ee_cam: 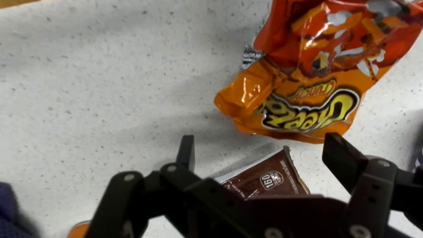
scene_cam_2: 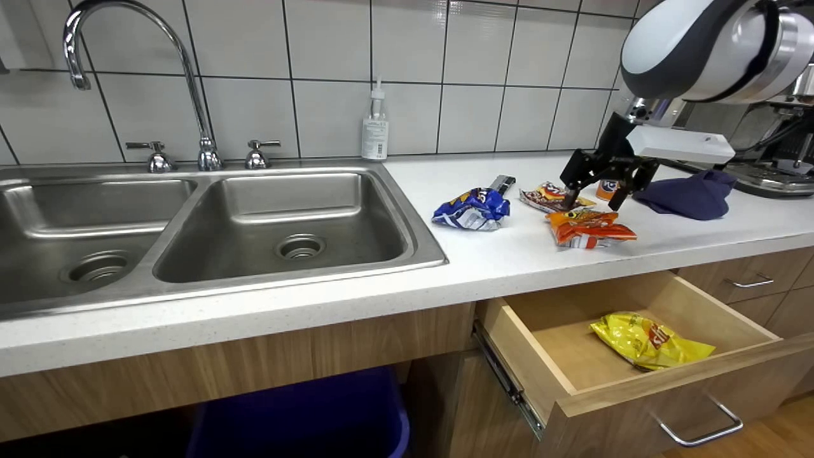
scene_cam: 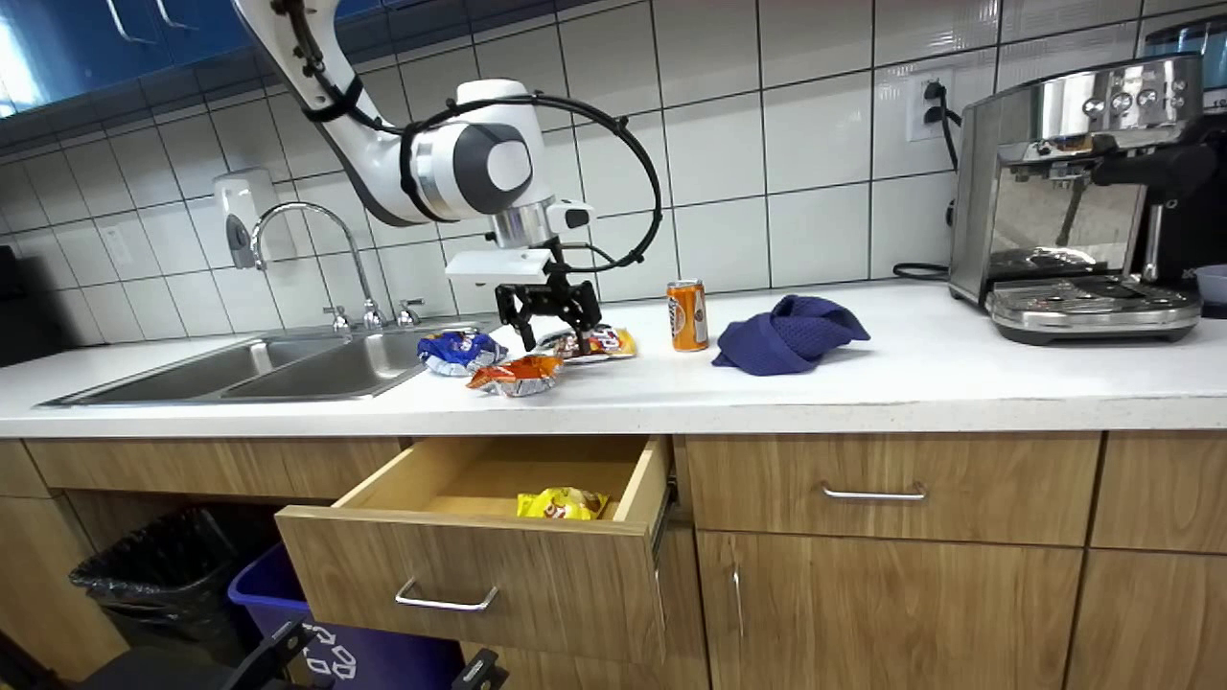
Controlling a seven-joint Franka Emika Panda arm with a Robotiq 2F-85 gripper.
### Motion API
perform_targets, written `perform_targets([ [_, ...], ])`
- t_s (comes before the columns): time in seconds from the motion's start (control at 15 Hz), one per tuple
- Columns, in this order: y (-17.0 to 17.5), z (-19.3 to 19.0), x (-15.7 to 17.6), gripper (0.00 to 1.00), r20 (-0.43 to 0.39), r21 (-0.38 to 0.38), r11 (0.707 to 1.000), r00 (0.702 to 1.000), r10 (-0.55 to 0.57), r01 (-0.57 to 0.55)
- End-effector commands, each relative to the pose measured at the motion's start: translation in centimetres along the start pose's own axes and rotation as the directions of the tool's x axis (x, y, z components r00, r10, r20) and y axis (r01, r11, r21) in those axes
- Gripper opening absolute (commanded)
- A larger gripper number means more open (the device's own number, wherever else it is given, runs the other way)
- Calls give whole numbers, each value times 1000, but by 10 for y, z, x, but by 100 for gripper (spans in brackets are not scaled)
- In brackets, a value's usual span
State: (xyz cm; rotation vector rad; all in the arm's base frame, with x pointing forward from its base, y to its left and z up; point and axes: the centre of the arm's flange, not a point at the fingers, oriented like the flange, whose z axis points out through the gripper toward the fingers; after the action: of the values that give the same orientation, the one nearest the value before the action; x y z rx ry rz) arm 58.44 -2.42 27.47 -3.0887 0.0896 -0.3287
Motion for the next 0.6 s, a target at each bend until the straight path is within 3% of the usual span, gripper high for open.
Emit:
perform_targets([
  [0.0, -7, 10, 20, 100, -14, 0, 1000, 1000, -27, 27],
  [0.53, -10, 15, 13, 100, 2, 3, 1000, 1000, -20, 20],
])
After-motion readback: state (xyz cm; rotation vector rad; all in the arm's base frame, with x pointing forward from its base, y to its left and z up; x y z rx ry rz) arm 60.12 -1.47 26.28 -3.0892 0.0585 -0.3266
